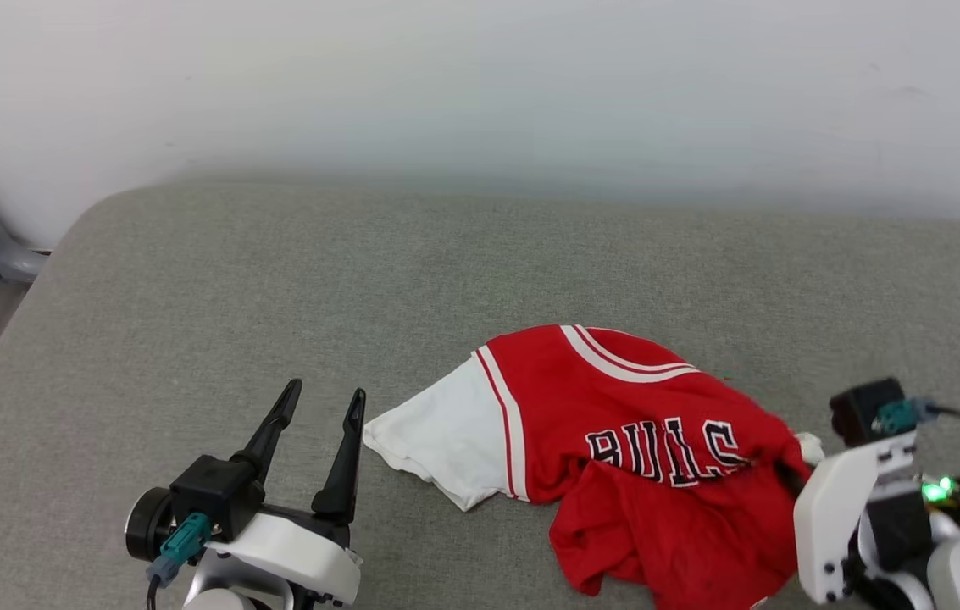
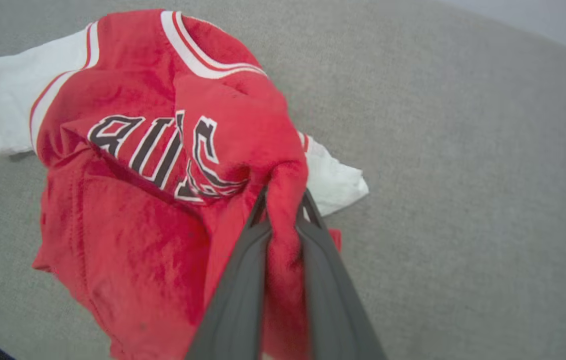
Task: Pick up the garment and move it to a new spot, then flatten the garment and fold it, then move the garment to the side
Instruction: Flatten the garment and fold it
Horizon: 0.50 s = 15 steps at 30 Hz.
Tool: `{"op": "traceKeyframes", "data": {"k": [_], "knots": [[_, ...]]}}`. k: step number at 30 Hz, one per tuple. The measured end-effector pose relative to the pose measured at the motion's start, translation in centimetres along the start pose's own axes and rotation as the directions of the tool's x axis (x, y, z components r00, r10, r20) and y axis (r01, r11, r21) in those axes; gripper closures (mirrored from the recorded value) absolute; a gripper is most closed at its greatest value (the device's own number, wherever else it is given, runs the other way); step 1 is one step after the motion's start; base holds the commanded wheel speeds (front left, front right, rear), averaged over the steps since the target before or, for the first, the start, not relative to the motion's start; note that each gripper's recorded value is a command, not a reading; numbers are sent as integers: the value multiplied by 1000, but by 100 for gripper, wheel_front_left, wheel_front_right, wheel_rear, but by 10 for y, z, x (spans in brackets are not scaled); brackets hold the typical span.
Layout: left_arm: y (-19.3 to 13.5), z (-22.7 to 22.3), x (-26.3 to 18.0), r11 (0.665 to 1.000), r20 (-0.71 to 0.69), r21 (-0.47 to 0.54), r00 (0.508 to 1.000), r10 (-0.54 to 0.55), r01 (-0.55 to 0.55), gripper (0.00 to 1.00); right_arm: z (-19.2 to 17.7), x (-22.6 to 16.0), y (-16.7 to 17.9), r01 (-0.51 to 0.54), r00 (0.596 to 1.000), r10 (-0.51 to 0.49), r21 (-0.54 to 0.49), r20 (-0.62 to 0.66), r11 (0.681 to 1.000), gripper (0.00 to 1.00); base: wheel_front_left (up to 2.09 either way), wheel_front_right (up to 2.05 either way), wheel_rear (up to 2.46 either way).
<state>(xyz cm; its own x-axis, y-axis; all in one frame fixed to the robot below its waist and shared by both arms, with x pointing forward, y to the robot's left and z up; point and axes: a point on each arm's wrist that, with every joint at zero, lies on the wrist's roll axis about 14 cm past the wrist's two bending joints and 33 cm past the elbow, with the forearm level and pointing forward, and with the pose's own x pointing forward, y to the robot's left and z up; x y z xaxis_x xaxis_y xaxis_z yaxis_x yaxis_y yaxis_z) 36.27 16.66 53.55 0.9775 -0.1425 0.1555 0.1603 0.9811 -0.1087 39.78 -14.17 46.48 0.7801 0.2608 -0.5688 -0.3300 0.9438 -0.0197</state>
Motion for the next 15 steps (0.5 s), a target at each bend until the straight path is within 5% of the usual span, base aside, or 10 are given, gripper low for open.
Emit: {"op": "traceKeyframes", "data": {"k": [7, 8, 9, 10, 15], "knots": [[-7, -10, 6, 999, -28, -8, 999, -31, 31, 0, -80, -3, 19, 11, 994, 11, 204, -107, 979, 100, 0, 0, 0], [-8, -11, 7, 999, -29, -8, 999, -34, 33, 0, -79, -2, 17, 21, 997, -3, 224, -82, 974, 89, 0, 0, 0], [-9, -12, 8, 999, -32, -9, 999, -36, 36, 0, -77, -2, 14, 30, 998, -18, 236, -55, 971, 52, 0, 0, 0], [-9, -13, 8, 999, -35, -9, 999, -38, 38, 0, -74, -2, 12, 38, 999, -34, 252, -23, 967, 0, 0, 0, 0], [-9, -15, 7, 999, -42, -11, 998, -38, 37, 0, -35, -10, -7, 76, 963, -144, 285, 226, 955, 0, 0, 0, 0]]}}
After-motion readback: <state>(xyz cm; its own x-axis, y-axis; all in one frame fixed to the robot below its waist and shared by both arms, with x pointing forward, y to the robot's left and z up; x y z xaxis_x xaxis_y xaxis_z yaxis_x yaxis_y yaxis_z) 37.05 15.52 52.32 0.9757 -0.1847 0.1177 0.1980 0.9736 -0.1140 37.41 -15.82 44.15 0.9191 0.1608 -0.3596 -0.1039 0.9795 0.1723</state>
